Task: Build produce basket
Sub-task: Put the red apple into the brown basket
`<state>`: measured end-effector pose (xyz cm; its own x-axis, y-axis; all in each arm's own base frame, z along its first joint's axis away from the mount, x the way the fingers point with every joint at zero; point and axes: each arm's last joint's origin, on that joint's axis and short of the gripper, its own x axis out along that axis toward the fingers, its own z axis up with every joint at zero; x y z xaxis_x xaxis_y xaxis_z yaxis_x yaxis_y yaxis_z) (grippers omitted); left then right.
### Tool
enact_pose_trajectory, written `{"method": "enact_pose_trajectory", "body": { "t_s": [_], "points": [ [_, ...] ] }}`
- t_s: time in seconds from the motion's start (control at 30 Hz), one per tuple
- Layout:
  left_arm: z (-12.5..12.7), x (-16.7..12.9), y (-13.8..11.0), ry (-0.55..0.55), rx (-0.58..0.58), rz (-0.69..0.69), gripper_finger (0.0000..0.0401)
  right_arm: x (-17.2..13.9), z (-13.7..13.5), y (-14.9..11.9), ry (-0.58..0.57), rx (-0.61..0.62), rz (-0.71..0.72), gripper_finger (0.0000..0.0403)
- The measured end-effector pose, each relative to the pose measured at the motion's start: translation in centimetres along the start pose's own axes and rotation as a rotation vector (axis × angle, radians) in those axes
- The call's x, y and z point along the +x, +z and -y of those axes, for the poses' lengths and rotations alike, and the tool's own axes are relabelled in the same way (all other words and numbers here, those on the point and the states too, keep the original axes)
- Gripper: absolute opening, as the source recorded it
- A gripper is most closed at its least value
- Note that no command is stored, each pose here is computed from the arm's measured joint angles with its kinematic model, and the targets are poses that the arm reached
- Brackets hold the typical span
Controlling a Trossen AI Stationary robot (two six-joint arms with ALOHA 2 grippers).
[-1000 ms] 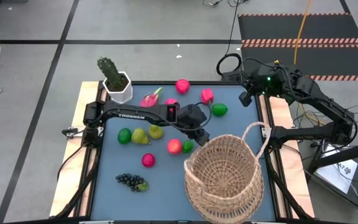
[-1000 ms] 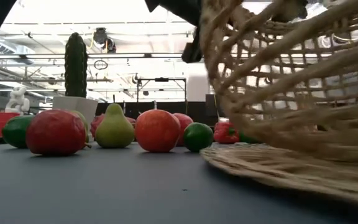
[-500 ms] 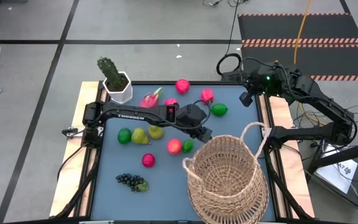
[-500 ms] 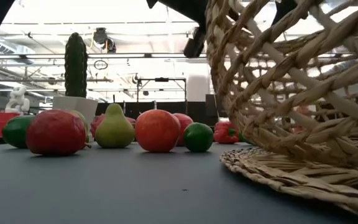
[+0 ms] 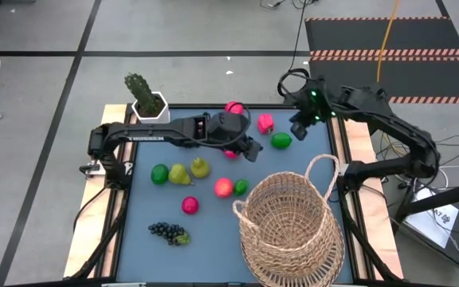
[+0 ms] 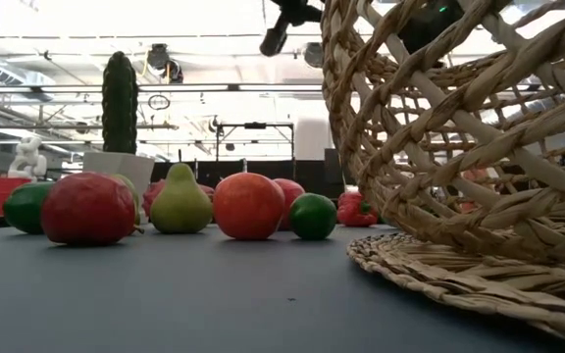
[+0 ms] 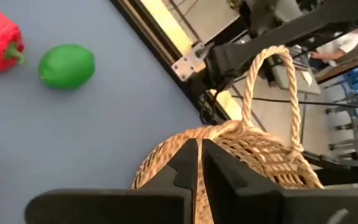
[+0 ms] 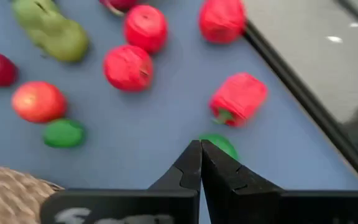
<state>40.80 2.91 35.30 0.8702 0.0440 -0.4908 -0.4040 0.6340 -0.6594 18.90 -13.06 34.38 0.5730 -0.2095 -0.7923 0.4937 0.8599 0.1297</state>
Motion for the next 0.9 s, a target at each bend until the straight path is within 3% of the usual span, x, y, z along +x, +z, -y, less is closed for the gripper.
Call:
{"method": "enact_pose_trajectory", "body": {
  "t_s": [0.23,0.53,0.73,0.9],
  "points": [
    [1.1,-1.7,-2.2,0.119,0.033,-0.034,0.0024,3.8,1.5,1.0,0.097,-0.049,-0.072,0.0064],
    [1.5,-2.4,-6.3,0.318,0.015,-0.135,0.0024,6.7,2.0,1.3,0.133,-0.253,-0.126,0.0175],
    [1.3,-3.2,-8.2,0.443,0.020,-0.196,0.0024,6.4,1.5,1.3,0.227,-0.187,-0.114,0.0245],
    [0.7,-3.9,-9.1,0.545,-0.023,-0.247,0.0024,6.2,0.9,1.7,0.213,-0.190,-0.071,0.0276]
  ]
}}
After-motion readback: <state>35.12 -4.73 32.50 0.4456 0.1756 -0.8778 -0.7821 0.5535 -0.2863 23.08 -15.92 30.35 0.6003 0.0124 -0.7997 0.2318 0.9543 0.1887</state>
